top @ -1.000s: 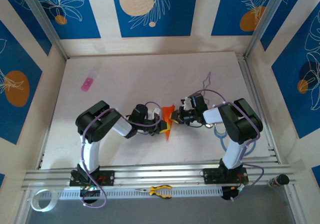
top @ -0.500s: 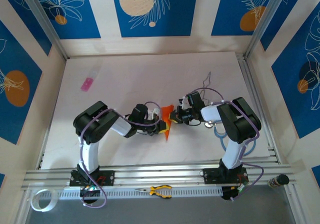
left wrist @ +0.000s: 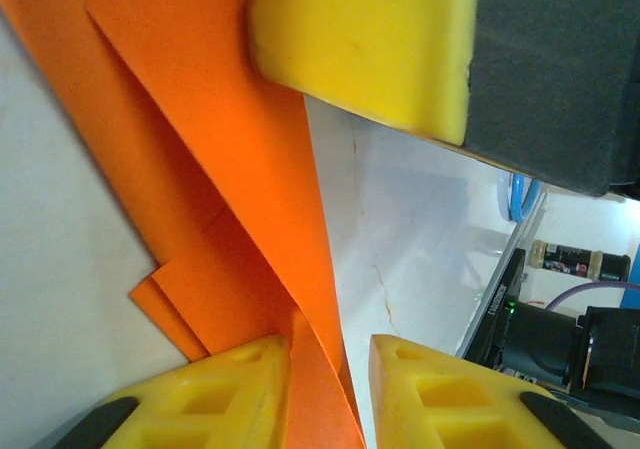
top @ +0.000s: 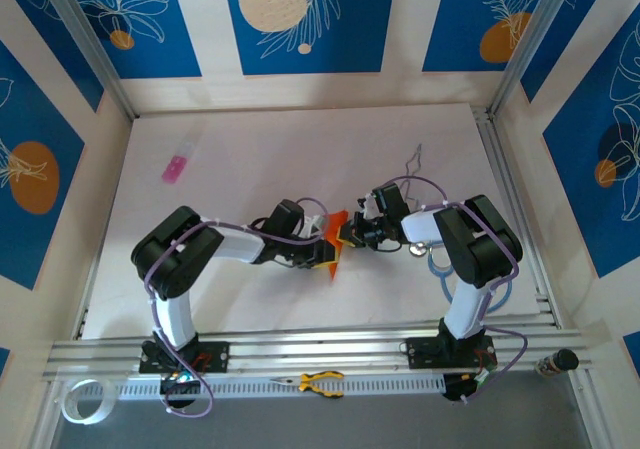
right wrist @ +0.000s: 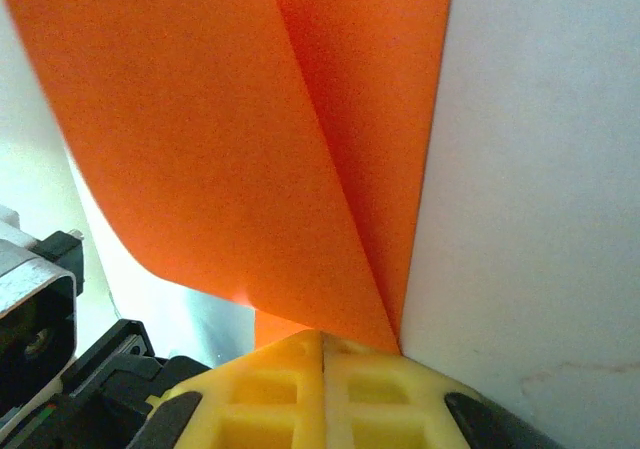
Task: Fold a paper plane with a square sheet of paper (pick it up from the middle)
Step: Fold the wing for the fifth time at the center of the table.
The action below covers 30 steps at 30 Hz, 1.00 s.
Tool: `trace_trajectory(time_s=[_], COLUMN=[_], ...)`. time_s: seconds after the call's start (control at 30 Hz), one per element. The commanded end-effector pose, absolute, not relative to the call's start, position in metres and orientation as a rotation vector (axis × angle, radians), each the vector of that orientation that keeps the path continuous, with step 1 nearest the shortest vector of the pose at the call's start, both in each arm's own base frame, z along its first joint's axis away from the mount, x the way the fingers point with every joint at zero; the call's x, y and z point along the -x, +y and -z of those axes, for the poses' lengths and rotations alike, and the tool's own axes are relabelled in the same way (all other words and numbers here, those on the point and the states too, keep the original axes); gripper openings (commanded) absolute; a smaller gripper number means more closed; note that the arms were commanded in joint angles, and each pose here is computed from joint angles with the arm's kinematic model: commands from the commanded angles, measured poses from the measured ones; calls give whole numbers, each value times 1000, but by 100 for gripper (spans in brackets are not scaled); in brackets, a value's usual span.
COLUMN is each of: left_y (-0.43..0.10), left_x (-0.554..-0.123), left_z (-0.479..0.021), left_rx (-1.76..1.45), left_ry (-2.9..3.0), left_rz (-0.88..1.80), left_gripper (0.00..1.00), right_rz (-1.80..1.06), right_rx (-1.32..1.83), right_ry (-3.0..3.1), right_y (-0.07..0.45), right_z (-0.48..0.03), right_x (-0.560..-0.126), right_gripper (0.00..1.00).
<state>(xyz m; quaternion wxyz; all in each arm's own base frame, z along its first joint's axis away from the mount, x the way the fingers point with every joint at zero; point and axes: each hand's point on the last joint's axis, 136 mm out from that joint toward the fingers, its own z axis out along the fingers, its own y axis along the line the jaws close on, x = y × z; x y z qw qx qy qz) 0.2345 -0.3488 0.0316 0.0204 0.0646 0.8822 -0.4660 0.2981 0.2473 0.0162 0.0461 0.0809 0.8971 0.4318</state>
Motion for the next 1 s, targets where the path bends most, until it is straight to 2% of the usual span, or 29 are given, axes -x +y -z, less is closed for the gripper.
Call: trace_trajectory(time_s=[0.0, 0.2, 0.67, 0.8, 0.87, 0.97], left_y=[-332, -328, -322, -320, -320, -320], left_x=[-215, -213, -200, -196, -193, -189], left_z=[-7, 1, 13, 13, 11, 5], left_rx=[-195, -243, -267, -263, -263, -266], left_ry=[2881, 2947, 2996, 3000, 2997, 2992], left_rz=[1315, 1194, 1163, 1174, 1189, 1208], left_gripper=[30, 24, 5, 7, 15, 19], right_rz=[-1237, -1232, -1213, -1203, -1199, -1192], right_rx=[-284, -291, -300, -310, -314, -320], right_ry=[2816, 2820, 2825, 2830, 2832, 2836], right_y=[246, 245, 243, 241, 241, 240], right_z=[6, 7, 7, 9, 9, 10], right_x=[-286, -285, -284, -284, -284, -283], right_gripper=[6, 6, 6, 6, 7, 6])
